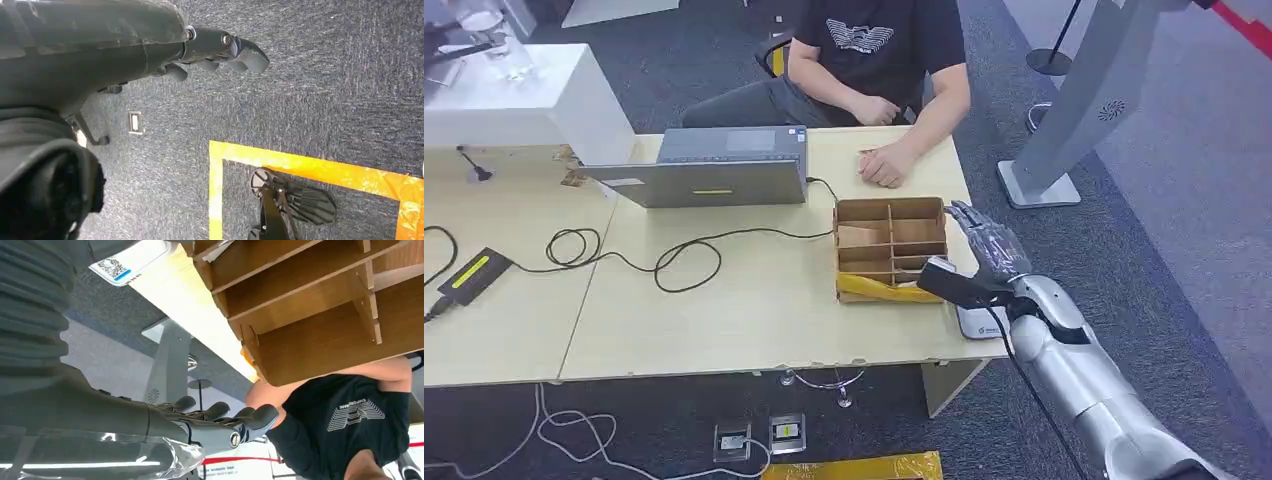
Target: Pass the card to the sensor for recognition and then transmit it.
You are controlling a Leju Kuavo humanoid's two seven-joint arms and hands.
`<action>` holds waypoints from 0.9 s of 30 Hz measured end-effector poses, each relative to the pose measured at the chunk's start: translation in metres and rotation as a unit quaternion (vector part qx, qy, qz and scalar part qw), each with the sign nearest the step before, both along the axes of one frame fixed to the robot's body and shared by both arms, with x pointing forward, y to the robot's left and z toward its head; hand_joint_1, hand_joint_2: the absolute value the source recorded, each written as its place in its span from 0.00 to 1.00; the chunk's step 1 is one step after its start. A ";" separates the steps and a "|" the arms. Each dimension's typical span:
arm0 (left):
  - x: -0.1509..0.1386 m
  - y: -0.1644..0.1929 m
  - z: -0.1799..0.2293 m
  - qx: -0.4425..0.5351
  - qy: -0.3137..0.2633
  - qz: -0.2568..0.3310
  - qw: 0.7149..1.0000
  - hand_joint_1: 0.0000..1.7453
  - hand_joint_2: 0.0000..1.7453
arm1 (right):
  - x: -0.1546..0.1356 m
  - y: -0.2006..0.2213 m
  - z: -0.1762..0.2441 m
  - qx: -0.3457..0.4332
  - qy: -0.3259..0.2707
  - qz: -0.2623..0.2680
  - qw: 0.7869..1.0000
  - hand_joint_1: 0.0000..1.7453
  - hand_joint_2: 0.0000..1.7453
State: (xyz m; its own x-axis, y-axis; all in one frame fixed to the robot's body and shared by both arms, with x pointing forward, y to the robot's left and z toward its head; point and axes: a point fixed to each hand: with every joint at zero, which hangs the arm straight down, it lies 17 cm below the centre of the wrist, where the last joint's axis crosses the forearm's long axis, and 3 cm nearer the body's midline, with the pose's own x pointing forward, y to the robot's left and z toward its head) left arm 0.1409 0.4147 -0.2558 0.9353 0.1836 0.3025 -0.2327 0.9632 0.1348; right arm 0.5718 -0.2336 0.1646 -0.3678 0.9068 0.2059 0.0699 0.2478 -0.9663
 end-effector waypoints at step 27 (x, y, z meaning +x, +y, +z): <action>0.000 0.000 0.000 0.001 0.001 0.000 1.000 0.00 0.00 | 0.000 0.006 -0.005 -0.008 0.007 0.007 1.000 0.00 1.00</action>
